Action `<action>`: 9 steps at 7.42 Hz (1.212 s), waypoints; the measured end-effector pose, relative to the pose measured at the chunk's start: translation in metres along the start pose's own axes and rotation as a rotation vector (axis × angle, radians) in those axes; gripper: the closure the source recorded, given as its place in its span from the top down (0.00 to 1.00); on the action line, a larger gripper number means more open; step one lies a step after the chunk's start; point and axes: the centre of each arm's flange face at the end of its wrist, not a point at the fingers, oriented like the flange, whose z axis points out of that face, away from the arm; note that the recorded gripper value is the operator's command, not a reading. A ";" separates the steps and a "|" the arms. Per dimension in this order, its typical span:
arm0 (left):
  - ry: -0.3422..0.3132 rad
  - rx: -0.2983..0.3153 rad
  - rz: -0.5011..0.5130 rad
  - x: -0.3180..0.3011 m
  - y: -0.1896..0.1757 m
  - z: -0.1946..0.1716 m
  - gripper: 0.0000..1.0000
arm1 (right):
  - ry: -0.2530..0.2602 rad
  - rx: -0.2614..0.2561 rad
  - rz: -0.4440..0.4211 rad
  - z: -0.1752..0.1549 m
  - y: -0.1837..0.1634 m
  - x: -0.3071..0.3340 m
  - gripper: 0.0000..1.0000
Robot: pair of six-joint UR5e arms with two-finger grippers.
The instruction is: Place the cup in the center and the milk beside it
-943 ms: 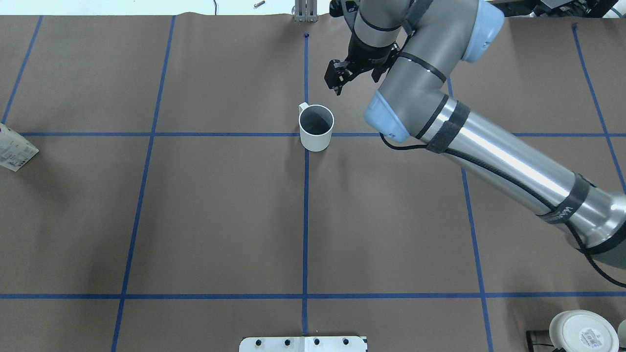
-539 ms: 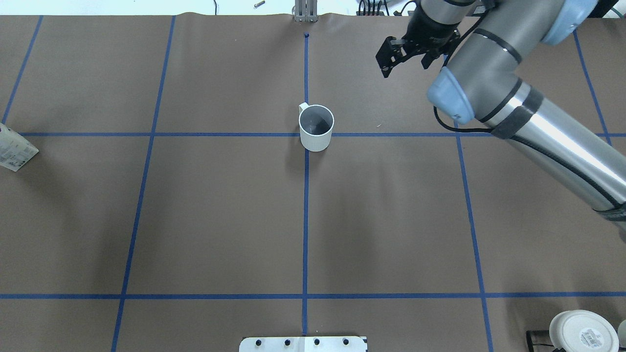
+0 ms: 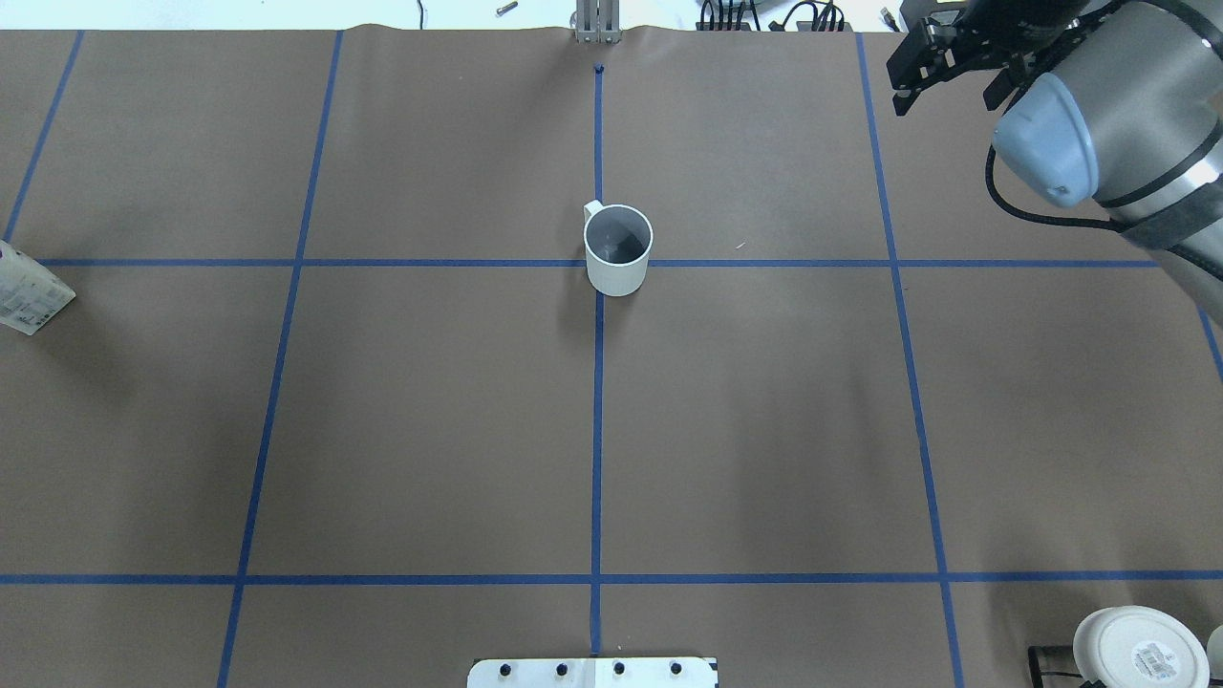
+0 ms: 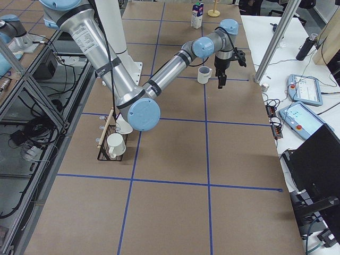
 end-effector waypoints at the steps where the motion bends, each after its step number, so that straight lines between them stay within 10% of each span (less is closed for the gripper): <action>1: 0.002 -0.018 0.015 0.001 0.003 0.011 0.98 | 0.004 -0.003 0.007 -0.001 0.003 0.005 1.00; 9: 0.187 -0.054 -0.032 0.016 0.004 0.020 0.98 | 0.007 -0.007 0.010 0.001 0.005 0.006 1.00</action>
